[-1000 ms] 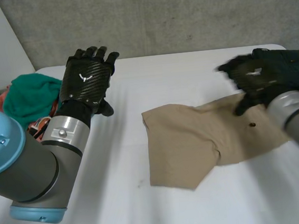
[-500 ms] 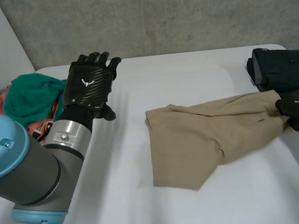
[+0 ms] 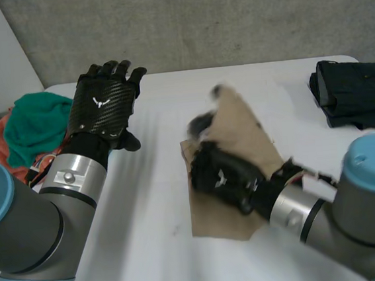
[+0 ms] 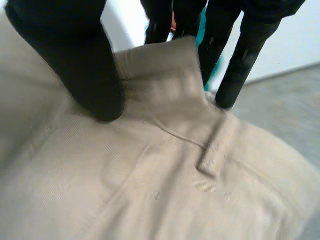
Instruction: Fold the laundry.
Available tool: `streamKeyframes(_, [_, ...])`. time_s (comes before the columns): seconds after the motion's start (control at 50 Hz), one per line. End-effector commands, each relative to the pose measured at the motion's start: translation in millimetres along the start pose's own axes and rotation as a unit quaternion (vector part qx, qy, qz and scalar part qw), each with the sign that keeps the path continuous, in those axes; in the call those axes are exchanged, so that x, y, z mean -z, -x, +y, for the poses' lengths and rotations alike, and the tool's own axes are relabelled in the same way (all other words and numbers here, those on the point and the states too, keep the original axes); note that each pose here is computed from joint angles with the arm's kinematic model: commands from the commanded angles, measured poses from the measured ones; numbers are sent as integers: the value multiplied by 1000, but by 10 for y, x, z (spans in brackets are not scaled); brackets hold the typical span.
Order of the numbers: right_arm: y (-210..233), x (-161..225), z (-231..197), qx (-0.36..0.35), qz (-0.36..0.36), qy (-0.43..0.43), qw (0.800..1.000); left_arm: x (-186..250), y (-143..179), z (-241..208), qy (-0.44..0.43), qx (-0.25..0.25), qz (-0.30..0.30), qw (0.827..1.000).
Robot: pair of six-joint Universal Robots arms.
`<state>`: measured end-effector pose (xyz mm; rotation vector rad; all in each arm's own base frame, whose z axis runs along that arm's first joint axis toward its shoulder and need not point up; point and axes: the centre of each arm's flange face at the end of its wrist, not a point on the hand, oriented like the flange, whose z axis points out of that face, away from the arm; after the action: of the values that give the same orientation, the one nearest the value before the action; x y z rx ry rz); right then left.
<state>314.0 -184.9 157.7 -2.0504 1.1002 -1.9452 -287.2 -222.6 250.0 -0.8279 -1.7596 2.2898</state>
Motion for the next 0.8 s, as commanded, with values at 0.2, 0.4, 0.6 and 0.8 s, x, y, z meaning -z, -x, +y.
streamKeyframes(0.2, [-755, 227, -138, -338, 95, -21, 936, -282, -21, -523, -79, 14, -36, 996])
streamKeyframes(0.4, [-1182, 308, 446, -434, 183, 90, 877, -341, -938, -388, -8, 28, 57, 998])
streamKeyframes(0.6, [-891, 23, 896, -456, 80, 193, 865, -313, -1364, 216, 143, 82, 59, 985])
streamKeyframes(0.8, [-629, -130, 1223, -421, 51, 234, 875, -104, -1458, 713, 253, 48, 81, 963])
